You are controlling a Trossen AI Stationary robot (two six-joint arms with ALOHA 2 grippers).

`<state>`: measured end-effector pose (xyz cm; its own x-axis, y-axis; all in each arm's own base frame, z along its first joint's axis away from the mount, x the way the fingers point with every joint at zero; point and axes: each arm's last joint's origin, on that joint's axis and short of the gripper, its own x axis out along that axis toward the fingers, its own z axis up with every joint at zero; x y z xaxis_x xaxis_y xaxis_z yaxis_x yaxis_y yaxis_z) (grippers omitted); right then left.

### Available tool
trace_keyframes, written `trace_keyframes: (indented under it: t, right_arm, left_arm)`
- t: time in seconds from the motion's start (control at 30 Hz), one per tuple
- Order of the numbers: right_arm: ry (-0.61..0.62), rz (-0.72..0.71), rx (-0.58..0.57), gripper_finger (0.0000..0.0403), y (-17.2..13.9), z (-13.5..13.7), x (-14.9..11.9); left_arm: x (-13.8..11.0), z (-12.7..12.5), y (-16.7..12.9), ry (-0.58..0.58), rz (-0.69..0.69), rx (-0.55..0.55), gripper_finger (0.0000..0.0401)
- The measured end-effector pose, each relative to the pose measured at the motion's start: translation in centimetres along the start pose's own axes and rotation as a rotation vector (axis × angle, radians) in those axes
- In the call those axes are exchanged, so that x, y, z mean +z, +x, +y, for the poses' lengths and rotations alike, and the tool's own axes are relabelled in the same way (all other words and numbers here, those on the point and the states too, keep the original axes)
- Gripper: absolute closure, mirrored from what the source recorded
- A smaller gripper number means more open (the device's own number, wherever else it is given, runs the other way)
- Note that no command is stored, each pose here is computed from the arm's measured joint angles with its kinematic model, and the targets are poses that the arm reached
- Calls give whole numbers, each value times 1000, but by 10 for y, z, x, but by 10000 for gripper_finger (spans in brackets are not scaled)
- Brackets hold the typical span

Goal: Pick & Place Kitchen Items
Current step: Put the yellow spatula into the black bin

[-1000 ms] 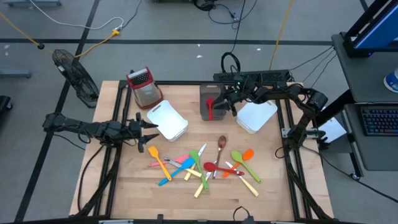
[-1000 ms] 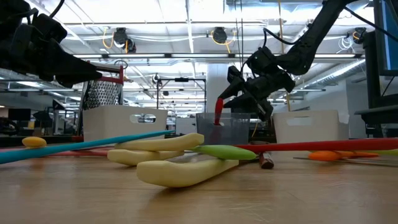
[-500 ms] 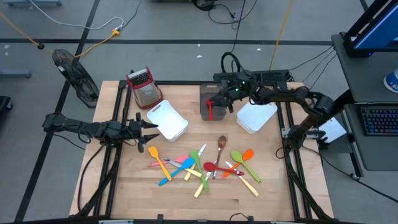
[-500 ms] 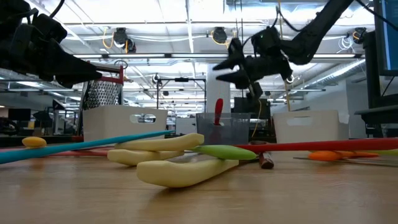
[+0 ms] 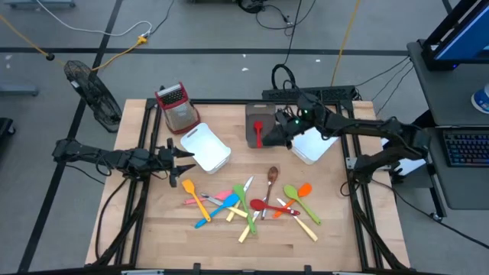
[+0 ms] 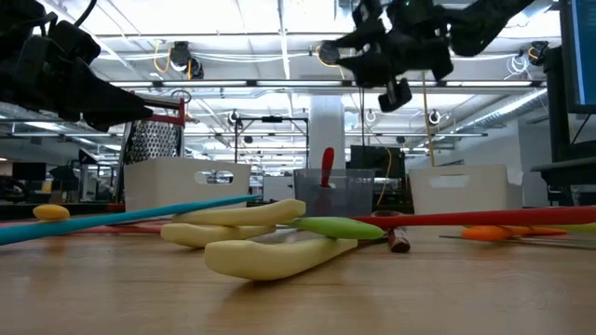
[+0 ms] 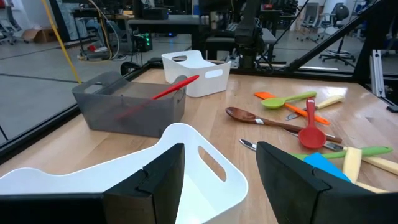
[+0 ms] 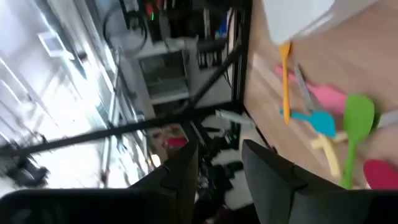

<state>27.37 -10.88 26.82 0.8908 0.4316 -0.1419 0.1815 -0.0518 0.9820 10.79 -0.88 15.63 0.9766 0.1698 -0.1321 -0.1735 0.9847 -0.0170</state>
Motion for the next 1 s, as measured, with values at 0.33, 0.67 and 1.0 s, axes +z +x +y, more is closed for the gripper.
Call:
trace_keyframes:
  t: [0.33,0.67,1.0]
  right_arm:
    - [-40,143,-151,285,2,1,-52]
    - [9,214,-353,285,-1,-9,-97]
    - [-114,193,-521,285,-7,-16,-129]
  left_arm:
    - [0,0,0,0,0,2,196]
    - [0,0,0,1,0,2,196]
    - [2,0,0,-115,-21,-2,196]
